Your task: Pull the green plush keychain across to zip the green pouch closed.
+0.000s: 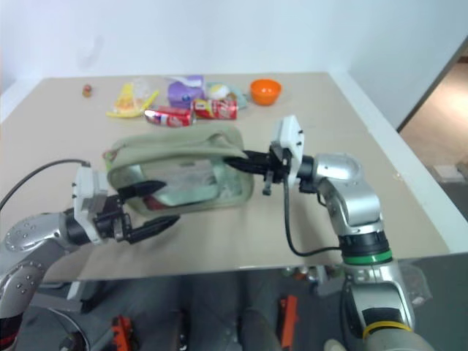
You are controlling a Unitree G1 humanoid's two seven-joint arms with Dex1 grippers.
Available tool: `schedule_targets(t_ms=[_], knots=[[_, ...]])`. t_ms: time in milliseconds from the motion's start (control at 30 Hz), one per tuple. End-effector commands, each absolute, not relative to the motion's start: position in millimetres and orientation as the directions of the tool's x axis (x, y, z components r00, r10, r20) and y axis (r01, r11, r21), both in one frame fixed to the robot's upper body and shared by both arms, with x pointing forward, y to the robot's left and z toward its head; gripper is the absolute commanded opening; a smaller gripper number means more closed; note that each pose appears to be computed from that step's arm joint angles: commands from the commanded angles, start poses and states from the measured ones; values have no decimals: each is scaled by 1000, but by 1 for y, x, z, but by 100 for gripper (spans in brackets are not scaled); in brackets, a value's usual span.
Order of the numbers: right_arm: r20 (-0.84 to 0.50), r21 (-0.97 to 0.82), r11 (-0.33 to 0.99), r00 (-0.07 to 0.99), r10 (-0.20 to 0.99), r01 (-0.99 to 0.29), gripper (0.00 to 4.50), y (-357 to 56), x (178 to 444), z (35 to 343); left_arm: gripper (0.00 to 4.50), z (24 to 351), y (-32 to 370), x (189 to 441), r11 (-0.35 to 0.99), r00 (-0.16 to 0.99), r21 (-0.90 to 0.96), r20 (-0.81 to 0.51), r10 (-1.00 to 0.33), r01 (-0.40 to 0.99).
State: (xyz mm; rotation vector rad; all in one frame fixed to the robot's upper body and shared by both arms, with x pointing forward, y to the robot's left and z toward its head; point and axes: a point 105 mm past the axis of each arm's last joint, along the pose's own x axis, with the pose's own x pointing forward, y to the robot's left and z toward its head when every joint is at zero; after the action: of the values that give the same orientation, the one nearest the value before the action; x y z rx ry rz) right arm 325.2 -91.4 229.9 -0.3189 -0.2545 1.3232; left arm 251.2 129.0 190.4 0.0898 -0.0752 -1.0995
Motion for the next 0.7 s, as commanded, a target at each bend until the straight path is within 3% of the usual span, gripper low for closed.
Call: schedule_targets(t_ms=[33, 433, 700], knots=[[5, -421, 222, 243, 970, -879, 8, -103, 331, 233, 450, 198, 125, 248, 431, 433, 154, 25, -901, 889], [46, -399, 376, 391, 919, -836, 8, -130, 341, 235, 450, 203, 130, 243, 474, 474, 157, 42, -880, 866], [29, -371, 383, 402, 915, -846, 8, -128, 327, 224, 450, 203, 128, 245, 481, 480, 155, 46, -876, 863]])
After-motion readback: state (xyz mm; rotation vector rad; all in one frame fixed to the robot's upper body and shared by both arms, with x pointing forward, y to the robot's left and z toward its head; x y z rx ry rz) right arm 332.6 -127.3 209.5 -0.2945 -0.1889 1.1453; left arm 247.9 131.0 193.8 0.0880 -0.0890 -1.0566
